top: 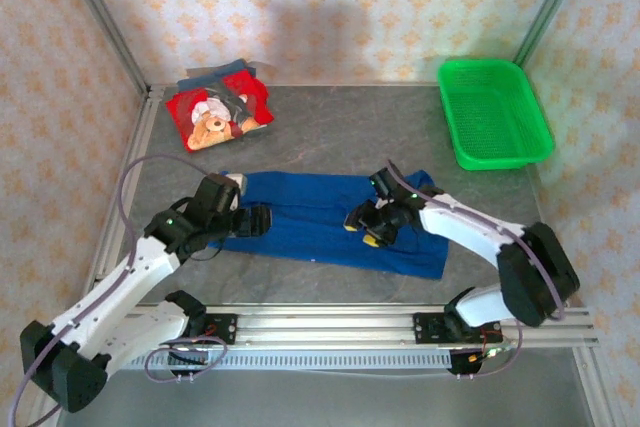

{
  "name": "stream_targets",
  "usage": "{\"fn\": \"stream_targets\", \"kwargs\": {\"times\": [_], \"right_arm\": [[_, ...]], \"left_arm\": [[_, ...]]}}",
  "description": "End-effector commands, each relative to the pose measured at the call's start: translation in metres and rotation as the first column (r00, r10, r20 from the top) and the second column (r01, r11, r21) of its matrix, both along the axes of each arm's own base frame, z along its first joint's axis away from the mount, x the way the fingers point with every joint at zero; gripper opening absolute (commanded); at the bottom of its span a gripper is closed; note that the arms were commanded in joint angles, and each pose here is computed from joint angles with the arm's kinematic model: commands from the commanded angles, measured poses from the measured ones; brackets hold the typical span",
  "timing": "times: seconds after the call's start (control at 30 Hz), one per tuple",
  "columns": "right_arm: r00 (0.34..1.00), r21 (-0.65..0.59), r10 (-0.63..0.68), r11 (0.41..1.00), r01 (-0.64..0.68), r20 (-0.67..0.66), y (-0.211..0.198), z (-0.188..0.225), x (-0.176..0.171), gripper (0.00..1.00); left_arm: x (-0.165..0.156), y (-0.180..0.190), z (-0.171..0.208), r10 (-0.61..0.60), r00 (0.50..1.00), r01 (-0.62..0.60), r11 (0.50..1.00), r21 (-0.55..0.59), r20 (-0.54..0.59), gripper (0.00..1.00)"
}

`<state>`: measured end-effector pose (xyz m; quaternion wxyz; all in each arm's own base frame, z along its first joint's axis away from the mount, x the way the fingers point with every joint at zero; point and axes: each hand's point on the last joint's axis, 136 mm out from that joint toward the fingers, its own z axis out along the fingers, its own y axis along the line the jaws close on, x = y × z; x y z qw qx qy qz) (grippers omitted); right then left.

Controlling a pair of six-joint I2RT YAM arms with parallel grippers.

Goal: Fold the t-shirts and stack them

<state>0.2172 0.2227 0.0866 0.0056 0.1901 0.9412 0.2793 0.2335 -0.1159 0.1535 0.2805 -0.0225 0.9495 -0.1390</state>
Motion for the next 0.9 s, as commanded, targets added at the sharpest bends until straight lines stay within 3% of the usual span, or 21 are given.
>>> {"fn": "stream_targets", "kwargs": {"times": [0.0,0.1,0.2,0.33,0.53,0.73,0.87], "right_arm": [[0.995,-0.126,-0.048,0.99,0.059,0.086,-0.039,0.033,0.002,0.62],[0.982,-0.277,-0.129,0.947,0.164,0.141,-0.088,0.039,0.004,0.74],[0.968,-0.27,-0.178,0.937,0.222,0.18,-0.105,0.036,0.011,0.84],[0.971,-0.249,-0.189,0.943,0.22,0.145,-0.101,0.013,0.022,0.85],[0.968,-0.27,-0.214,0.932,0.243,0.133,-0.099,-0.018,0.035,0.85],[0.964,-0.334,-0.25,0.904,0.267,0.093,-0.104,-0.052,0.041,0.85],[0.966,-0.409,-0.244,0.876,0.256,0.082,-0.108,-0.062,0.057,0.85]], "left_arm": [[0.029,-0.007,0.025,0.037,0.998,-0.037,0.999,0.002,0.054,0.83],[0.053,-0.014,0.029,0.036,0.999,-0.037,0.999,0.027,0.037,0.83],[0.077,-0.021,0.02,0.035,0.999,-0.035,0.999,0.029,-0.014,0.83],[0.11,-0.017,-0.009,0.069,0.989,-0.065,0.997,0.032,-0.129,0.82],[0.148,-0.006,-0.044,0.086,0.982,-0.067,0.991,0.12,-0.169,0.8],[0.156,0.031,-0.088,0.223,0.945,-0.174,0.963,0.208,-0.241,0.77],[0.146,0.064,-0.116,0.341,0.887,-0.254,0.923,0.289,-0.31,0.77]]}}
